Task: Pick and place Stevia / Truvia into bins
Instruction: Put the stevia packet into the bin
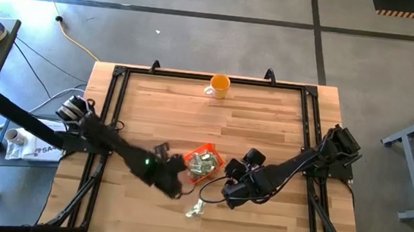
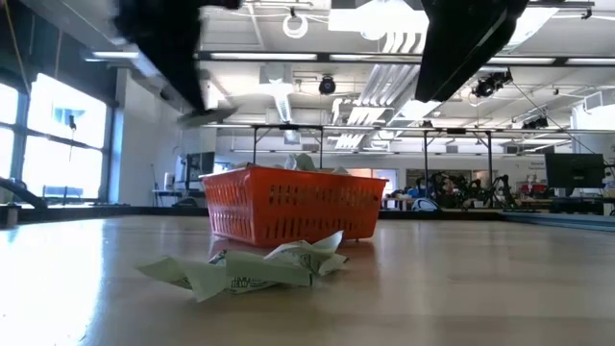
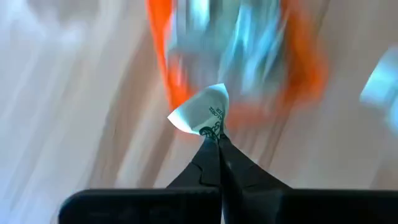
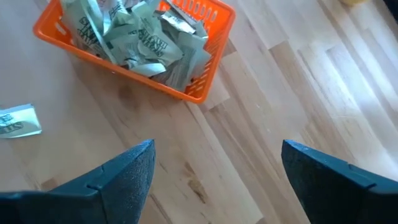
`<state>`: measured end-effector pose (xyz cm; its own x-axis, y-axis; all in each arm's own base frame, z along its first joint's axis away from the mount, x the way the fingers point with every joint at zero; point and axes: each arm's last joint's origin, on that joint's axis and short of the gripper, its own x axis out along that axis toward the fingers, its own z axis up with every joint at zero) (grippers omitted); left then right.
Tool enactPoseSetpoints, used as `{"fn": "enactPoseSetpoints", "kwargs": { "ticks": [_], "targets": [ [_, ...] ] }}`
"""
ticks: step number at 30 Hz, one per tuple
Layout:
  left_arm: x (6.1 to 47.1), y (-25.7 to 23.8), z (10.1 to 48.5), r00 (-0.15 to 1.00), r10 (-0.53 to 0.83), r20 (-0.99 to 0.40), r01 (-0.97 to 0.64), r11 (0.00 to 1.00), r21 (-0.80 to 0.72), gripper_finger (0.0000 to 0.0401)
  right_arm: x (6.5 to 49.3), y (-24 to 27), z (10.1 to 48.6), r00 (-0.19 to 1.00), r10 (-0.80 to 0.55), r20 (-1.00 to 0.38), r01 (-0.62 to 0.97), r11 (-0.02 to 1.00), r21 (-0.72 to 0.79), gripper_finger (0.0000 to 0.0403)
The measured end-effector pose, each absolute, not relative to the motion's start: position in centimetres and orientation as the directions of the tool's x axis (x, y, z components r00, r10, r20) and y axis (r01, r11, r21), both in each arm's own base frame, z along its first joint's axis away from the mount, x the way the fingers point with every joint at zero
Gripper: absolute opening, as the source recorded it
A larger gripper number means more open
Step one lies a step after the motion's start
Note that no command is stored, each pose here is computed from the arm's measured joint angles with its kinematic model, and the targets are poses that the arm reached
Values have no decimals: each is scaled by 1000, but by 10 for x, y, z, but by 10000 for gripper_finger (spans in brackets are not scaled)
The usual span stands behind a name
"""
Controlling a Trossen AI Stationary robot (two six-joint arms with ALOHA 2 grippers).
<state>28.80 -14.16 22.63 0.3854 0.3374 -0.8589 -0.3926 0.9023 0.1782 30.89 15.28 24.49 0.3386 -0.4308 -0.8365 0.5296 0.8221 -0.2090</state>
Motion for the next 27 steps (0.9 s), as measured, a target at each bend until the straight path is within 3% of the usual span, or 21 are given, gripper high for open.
{"fn": "enactPoseSetpoints", "kwargs": {
  "ticks": [3,6,9,12,14,20,23,27],
  "targets": [
    [310,-127,239,520,296,-801,-392,916,84,23,309,155,245,344,-415,-842,526,829,-193,338],
    [336,-110,232,577,297,-761,-376,923,75,30,310,160,245,364,-388,-847,509,844,-168,338],
    [352,-88,218,556,327,-764,-406,909,94,66,312,170,245,399,-303,-866,441,891,-108,335],
    [358,-71,205,491,259,-832,-423,906,32,121,314,184,245,445,-203,-872,350,936,-39,335],
    [354,-67,199,423,186,-887,-435,900,-19,158,316,193,242,471,-162,-867,283,959,-25,337],
    [339,-102,231,485,-105,-868,-295,915,-276,243,335,213,221,549,-86,-831,69,996,-58,335],
    [312,-131,251,495,-118,-861,-267,922,-280,258,354,214,203,579,-45,-814,-10,998,-62,336],
    [269,-163,273,522,-39,-852,-320,917,-238,254,377,209,183,609,5,-794,-69,996,-47,335]
  ]
}}
